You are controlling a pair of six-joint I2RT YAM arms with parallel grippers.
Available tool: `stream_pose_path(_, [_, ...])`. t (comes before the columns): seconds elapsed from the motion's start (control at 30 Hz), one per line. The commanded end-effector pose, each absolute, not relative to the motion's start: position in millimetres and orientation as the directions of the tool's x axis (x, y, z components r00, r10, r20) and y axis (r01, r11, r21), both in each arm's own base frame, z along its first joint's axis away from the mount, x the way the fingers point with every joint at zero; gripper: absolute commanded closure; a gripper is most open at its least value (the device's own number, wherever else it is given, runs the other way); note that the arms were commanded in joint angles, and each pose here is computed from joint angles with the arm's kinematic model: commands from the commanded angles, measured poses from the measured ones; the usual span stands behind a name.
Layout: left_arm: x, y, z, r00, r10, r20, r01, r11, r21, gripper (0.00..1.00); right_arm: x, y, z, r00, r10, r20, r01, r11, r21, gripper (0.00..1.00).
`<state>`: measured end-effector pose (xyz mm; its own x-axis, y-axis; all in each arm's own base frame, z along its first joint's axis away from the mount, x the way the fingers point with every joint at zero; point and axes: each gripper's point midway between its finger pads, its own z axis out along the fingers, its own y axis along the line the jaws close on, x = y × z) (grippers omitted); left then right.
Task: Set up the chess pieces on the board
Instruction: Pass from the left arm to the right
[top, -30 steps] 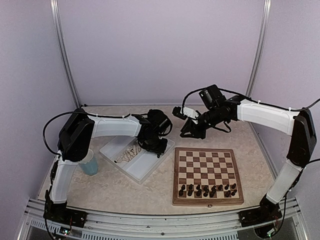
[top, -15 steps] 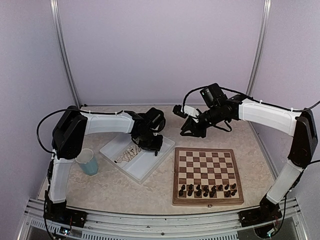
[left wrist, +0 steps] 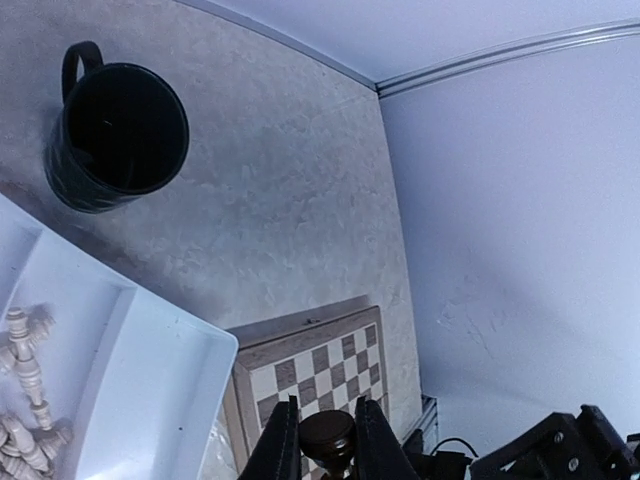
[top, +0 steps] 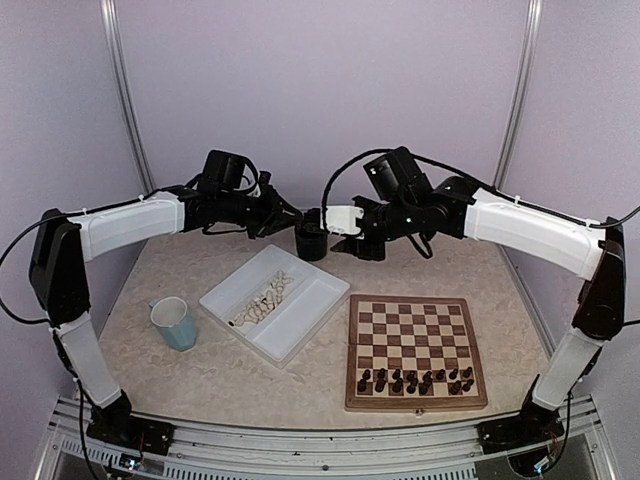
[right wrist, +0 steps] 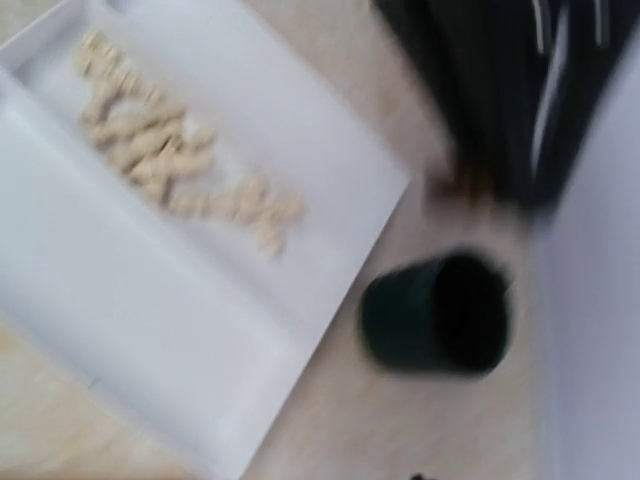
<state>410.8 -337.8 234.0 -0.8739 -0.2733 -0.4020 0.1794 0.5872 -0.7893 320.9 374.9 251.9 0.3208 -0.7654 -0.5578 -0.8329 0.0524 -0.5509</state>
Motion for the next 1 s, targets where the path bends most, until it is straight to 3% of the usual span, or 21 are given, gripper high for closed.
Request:
stream_pose_path(0.0, [398, -353, 256, -0.908, -0.281, -0.312, 0.169, 0.435, -0.884, 0.97, 339, 400, 279, 0.407, -0.808, -0.427, -0.674, 0.050, -0.737, 0.62])
stream_pose_path(0.6, [369, -364, 275, -0.955, -0.256, -0.149, 0.100, 0.195, -0.976, 0.97, 326, 436, 261, 0.483, -0.851, -0.209, -0.496, -0.069, -0.866, 0.61])
stream_pose_path(0.97, [353, -376, 279, -0.973, -0.212, -0.095, 0.071, 0.118, -0.990, 0.97, 338, 433, 263, 0.468, -0.873, -0.137, -0.385, -0.061, -0.921, 0.74])
